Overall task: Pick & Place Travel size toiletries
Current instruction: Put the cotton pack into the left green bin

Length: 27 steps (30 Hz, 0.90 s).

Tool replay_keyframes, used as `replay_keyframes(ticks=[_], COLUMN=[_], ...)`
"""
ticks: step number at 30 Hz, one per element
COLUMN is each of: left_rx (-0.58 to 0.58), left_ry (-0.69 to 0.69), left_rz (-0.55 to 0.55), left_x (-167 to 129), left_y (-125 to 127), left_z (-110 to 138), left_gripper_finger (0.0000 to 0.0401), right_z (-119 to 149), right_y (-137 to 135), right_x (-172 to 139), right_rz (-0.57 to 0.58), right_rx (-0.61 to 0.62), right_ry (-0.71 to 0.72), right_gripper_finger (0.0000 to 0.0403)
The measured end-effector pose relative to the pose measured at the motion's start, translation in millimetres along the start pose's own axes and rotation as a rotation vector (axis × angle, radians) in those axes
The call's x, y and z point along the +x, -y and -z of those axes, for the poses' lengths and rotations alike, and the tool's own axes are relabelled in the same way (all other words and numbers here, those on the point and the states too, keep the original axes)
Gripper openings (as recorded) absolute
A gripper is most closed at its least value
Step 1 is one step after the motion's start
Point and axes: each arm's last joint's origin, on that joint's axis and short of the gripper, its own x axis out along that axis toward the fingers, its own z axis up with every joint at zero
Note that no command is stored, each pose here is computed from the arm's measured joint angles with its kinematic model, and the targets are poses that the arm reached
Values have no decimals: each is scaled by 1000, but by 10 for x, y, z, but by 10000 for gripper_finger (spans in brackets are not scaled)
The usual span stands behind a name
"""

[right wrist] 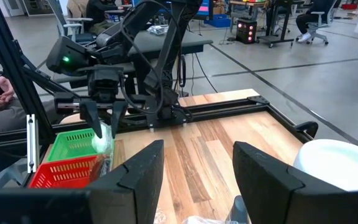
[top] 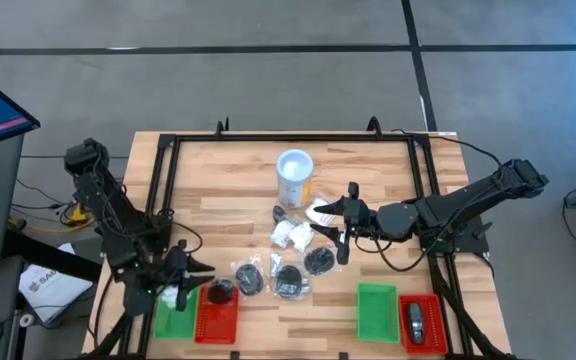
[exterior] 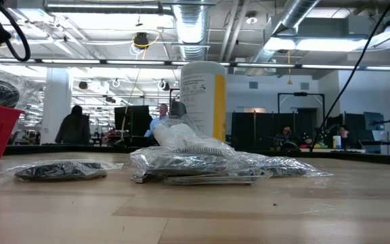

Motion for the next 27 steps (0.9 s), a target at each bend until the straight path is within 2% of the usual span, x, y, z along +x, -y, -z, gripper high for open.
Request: replay_keyframes(ticks=[5,14,27], left_rx=[-21,-81,-55], left_ry=[15,-60,-216], left_rz=[-59,-154,-110], left_x=[108,406,791], left_y=[-48,-198,-446], left_z=[-57,-195,-449], left_gripper_finger=[102,102,102], right_z=[0,0,-1], right_y=[0,3,3], right_x=[0,2,1], right_rz=[0,1,1], right_rx=[0,0,0], right_ry=[0,0,0], right_gripper_finger=[182,182,182])
